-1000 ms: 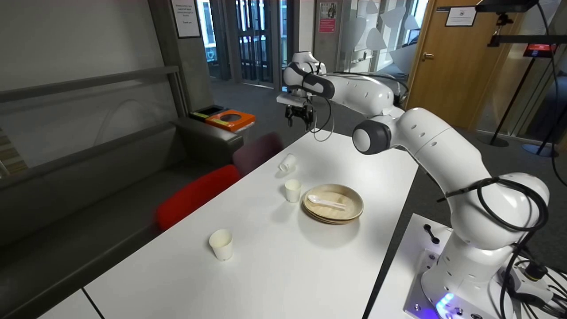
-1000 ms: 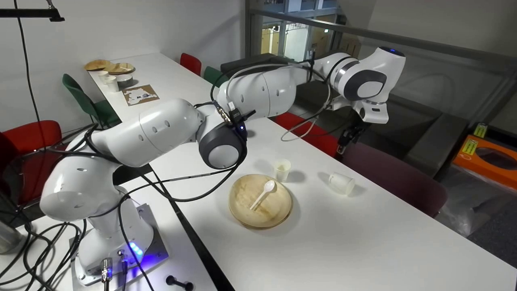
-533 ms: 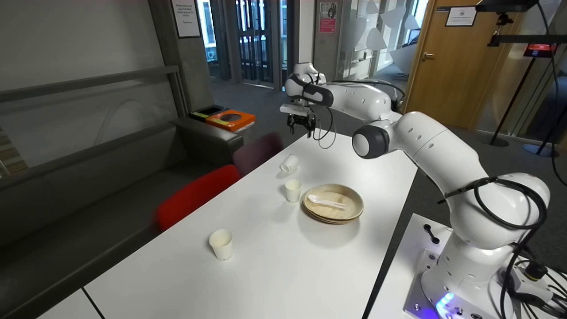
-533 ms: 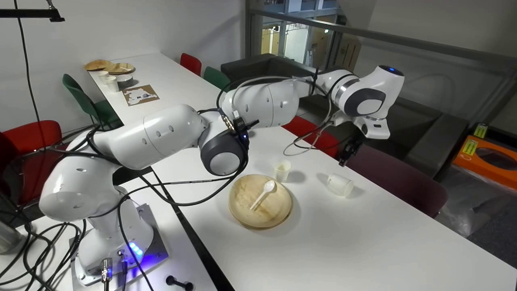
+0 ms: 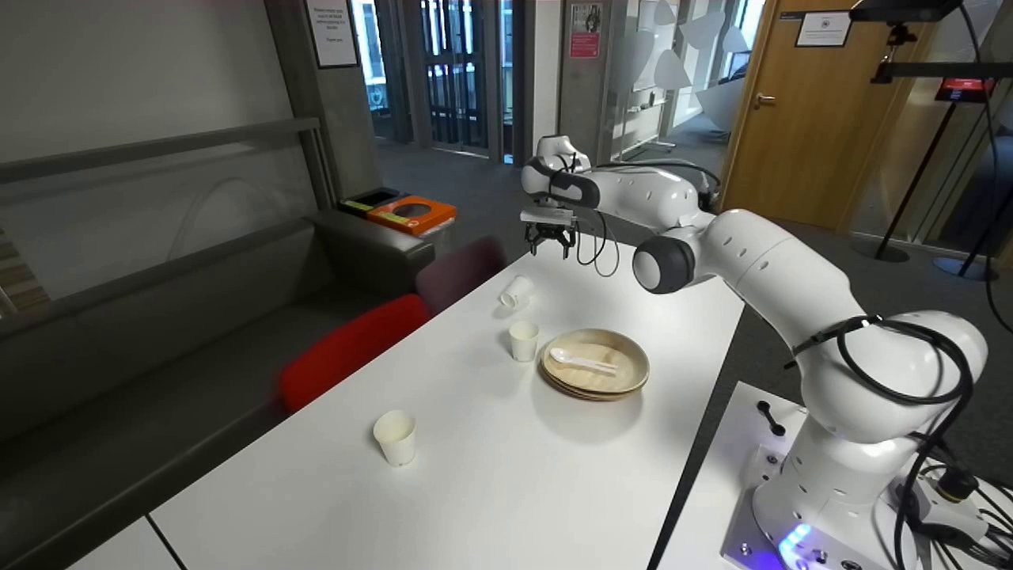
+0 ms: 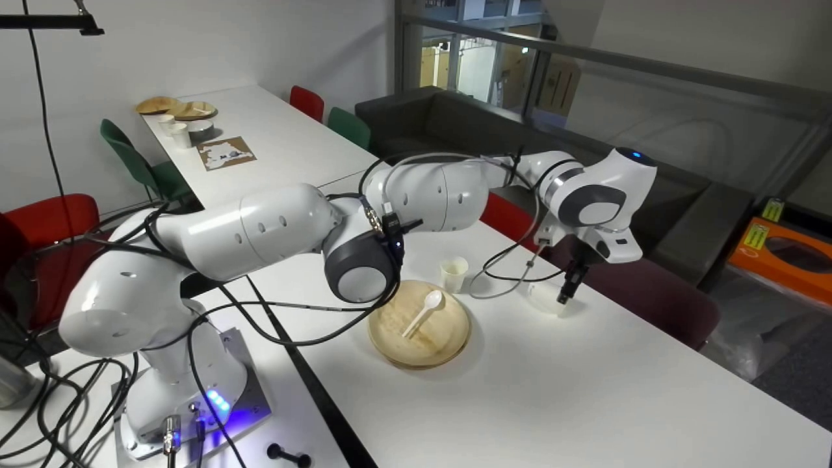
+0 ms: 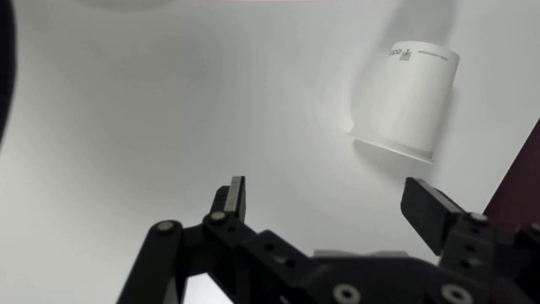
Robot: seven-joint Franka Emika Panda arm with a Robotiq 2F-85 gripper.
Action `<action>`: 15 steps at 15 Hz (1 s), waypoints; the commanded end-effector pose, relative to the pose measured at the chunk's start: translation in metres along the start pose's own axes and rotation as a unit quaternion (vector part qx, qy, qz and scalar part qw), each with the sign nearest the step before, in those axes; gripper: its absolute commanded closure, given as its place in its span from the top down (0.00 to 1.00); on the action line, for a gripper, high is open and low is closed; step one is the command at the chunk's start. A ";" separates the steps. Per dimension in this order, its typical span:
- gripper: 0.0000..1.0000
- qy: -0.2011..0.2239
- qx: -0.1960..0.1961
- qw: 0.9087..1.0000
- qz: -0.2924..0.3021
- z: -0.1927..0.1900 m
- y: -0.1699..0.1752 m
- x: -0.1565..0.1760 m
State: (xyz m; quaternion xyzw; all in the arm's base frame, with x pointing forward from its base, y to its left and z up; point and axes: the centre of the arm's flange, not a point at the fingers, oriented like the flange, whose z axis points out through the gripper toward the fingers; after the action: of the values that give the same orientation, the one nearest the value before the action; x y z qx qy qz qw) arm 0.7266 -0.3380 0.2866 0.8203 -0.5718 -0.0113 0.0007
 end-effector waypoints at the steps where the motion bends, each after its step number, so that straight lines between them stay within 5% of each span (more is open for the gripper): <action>1: 1.00 -0.008 0.023 0.998 -0.065 0.002 0.062 -0.043; 11: 1.00 -0.049 0.011 0.969 -0.241 0.024 0.065 -0.048; 15: 1.00 -0.062 0.042 0.977 -0.202 0.022 0.064 -0.050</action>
State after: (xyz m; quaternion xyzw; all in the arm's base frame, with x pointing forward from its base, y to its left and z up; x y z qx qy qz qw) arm 0.7179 -0.3418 0.2636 0.9270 -0.3711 -0.0431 -0.0341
